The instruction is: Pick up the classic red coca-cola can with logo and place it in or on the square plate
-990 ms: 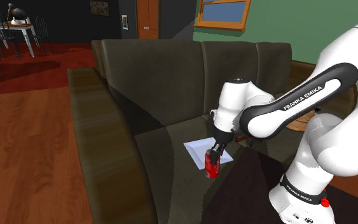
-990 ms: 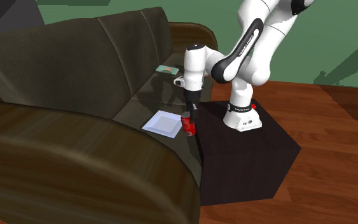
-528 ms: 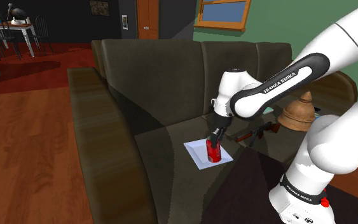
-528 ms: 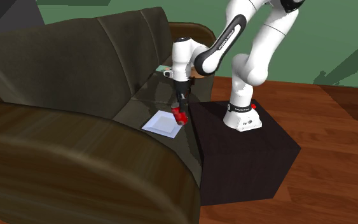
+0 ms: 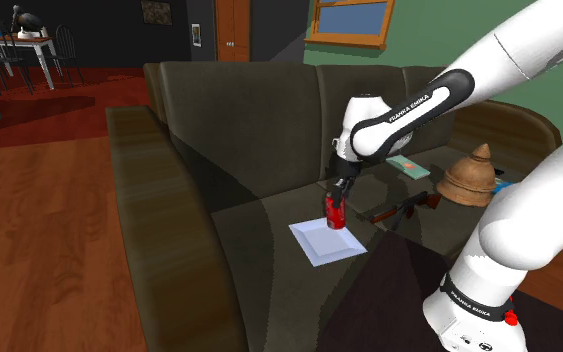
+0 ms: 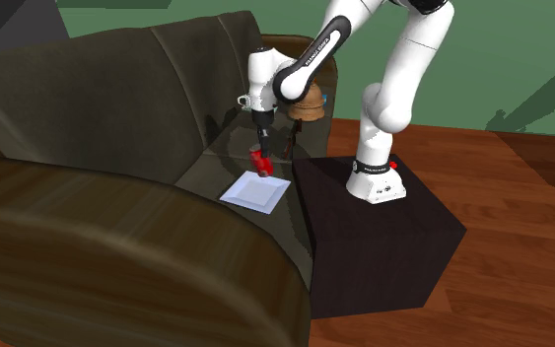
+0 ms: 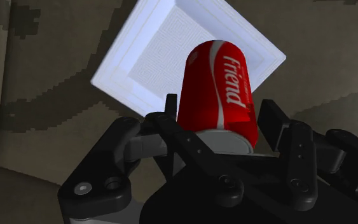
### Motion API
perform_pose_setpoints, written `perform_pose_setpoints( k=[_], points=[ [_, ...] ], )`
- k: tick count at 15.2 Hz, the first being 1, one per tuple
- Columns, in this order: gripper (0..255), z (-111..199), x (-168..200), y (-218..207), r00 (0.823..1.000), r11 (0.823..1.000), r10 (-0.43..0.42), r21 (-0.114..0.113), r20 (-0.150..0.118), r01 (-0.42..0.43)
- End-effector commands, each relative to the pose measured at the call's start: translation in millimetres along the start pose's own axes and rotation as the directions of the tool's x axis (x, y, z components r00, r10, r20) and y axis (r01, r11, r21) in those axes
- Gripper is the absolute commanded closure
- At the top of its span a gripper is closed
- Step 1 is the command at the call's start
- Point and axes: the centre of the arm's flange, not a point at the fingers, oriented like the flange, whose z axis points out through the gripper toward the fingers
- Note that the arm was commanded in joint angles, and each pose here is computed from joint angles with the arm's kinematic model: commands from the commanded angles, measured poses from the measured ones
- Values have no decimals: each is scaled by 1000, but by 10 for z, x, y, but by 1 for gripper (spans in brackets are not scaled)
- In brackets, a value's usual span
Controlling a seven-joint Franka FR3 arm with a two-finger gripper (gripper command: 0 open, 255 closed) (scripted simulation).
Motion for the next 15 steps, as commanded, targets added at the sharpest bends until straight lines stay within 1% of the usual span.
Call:
perform_pose_setpoints(
  k=[1, 15],
  points=[
    [255, -33, 127, 251, 1000, 1000, -2, -1, 0, 2],
    [255, 706, 114, 242, 1000, 1000, -2, -1, 0, 2]
  ],
)
